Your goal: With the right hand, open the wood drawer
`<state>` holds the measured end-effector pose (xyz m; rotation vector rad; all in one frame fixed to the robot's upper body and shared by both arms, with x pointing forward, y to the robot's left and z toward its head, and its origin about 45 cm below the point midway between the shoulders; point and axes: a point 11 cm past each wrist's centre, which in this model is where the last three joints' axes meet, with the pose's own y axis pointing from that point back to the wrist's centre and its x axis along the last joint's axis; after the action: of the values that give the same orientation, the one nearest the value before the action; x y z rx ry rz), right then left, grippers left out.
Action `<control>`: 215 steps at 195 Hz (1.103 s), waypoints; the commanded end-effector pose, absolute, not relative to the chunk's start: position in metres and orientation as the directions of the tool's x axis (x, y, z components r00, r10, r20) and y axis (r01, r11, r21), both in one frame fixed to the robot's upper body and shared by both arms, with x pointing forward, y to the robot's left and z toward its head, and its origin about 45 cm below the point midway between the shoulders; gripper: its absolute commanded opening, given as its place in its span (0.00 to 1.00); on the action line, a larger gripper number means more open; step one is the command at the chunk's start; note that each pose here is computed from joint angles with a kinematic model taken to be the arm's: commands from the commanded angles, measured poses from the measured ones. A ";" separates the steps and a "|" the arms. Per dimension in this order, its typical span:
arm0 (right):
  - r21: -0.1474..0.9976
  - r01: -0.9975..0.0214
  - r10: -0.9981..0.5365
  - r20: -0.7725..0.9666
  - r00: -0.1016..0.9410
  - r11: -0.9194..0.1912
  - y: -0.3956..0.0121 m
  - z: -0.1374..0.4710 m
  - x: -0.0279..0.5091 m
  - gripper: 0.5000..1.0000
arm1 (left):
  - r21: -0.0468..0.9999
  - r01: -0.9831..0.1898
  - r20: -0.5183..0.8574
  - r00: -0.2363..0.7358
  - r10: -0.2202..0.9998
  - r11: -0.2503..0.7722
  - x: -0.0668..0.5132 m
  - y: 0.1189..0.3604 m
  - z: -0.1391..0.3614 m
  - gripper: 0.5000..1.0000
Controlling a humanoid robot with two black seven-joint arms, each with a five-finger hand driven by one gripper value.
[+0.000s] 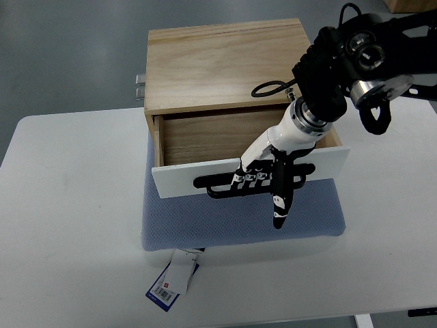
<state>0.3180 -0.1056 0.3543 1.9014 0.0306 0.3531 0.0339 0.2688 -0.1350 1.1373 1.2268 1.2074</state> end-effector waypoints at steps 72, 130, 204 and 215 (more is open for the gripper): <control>0.921 -0.161 0.185 0.238 0.954 -0.354 -0.108 0.355 0.320 0.88 | 0.998 -0.033 -0.049 -0.025 0.998 0.048 0.034 0.269 -0.135 1.00; 0.919 -0.171 0.173 0.245 0.954 -0.356 -0.110 0.357 0.322 0.88 | 0.998 -0.033 -0.047 -0.026 0.999 0.046 0.034 0.269 -0.135 1.00; 0.852 -0.272 0.131 0.364 0.922 -0.447 -0.104 0.408 0.330 0.88 | 0.998 -0.033 -0.047 -0.026 0.999 0.046 0.034 0.269 -0.135 1.00; 0.799 -0.322 0.103 0.427 0.898 -0.508 -0.101 0.442 0.332 0.88 | 0.998 -0.033 -0.047 -0.026 0.999 0.046 0.034 0.269 -0.135 1.00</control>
<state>0.3289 -0.1062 0.3945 1.9686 -0.0813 0.4275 0.0338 0.2693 -0.1350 1.1385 1.2264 1.2092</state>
